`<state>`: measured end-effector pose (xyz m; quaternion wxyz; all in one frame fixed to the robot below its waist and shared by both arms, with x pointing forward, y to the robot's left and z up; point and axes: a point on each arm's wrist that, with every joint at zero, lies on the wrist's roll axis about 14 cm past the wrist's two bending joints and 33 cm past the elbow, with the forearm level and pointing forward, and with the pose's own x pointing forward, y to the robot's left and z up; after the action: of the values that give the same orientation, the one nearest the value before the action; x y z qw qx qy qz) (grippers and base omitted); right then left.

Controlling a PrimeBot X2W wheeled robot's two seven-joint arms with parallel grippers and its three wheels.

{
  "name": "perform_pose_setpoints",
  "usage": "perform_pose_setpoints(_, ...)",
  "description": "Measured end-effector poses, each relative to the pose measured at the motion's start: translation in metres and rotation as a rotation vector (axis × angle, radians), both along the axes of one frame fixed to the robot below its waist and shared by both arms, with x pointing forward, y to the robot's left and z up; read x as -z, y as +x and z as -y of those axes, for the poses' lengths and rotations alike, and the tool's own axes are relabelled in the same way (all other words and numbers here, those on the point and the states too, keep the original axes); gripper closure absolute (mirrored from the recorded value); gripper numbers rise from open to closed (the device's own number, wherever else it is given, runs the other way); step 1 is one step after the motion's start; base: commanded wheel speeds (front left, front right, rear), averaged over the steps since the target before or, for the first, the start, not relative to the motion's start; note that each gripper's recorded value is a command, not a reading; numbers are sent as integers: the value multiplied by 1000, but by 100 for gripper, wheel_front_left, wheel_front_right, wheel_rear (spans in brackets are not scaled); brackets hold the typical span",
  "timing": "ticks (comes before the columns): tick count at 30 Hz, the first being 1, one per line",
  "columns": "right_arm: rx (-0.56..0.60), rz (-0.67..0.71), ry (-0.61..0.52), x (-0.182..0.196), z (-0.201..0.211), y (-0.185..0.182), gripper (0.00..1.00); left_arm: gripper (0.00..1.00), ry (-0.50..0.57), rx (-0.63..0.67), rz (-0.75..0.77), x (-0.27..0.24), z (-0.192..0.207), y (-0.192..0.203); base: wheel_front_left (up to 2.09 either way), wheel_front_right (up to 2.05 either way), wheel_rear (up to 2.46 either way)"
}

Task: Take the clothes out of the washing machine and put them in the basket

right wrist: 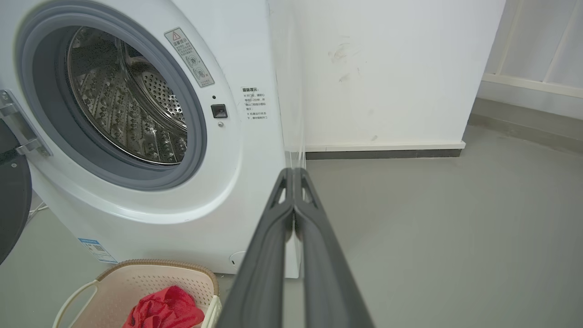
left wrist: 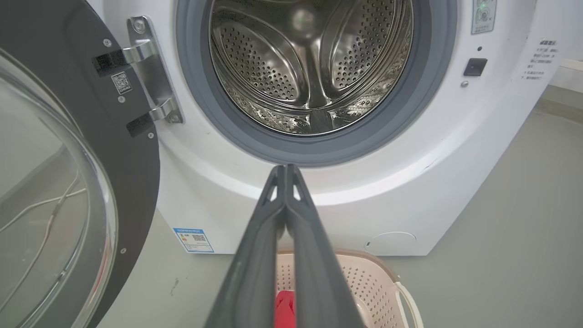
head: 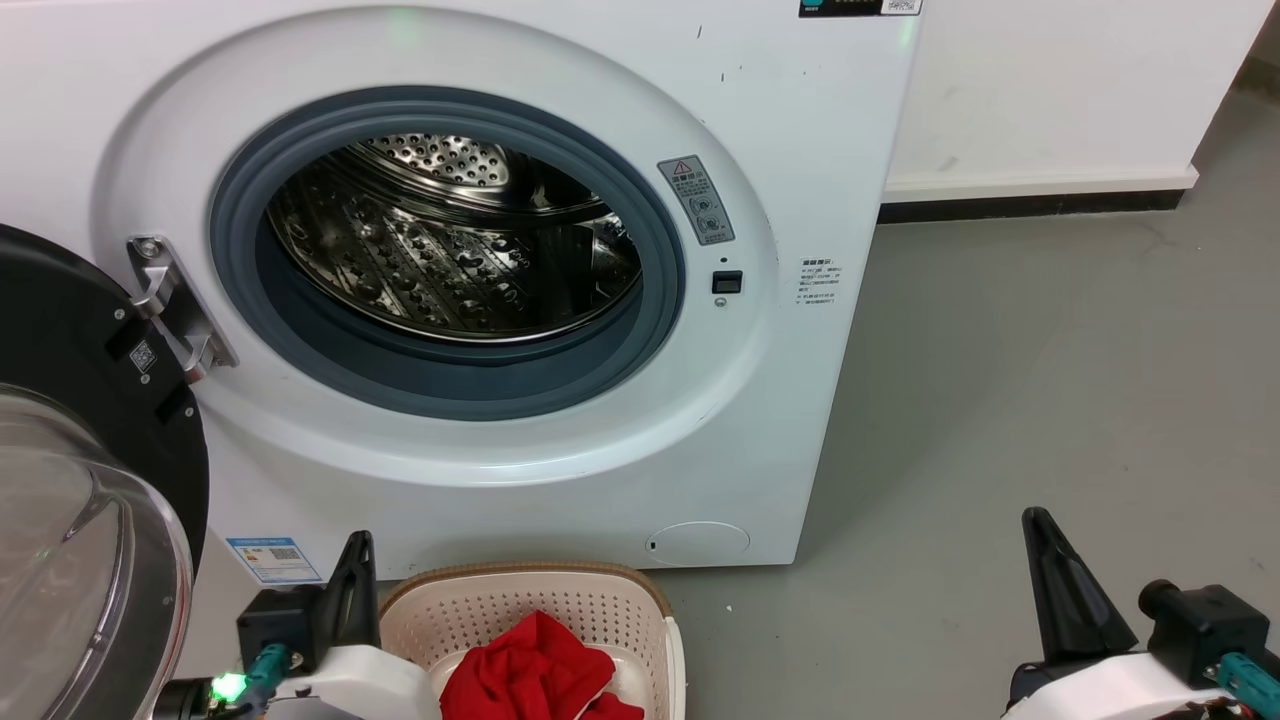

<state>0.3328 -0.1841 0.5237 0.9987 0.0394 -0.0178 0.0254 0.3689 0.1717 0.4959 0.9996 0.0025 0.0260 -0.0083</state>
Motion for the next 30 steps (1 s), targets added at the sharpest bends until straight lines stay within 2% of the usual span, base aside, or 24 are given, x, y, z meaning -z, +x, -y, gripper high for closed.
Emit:
perform_pose_setpoints(16, 6, -30, 323, 8, 4, 8, 100, 100, -327, -36, -58, 8, -6, 2, 0, 0, 0)
perform_pose_setpoints(17, 8, -36, 391, 10, 5, 10, 100, 100, -401, -40, -68, 9, -6, 2, 0, 0, 0)
perform_pose_setpoints(30, 13, -41, 596, 10, 8, 18, 100, 100, -621, -59, -85, 11, -9, 5, 0, 0, 0)
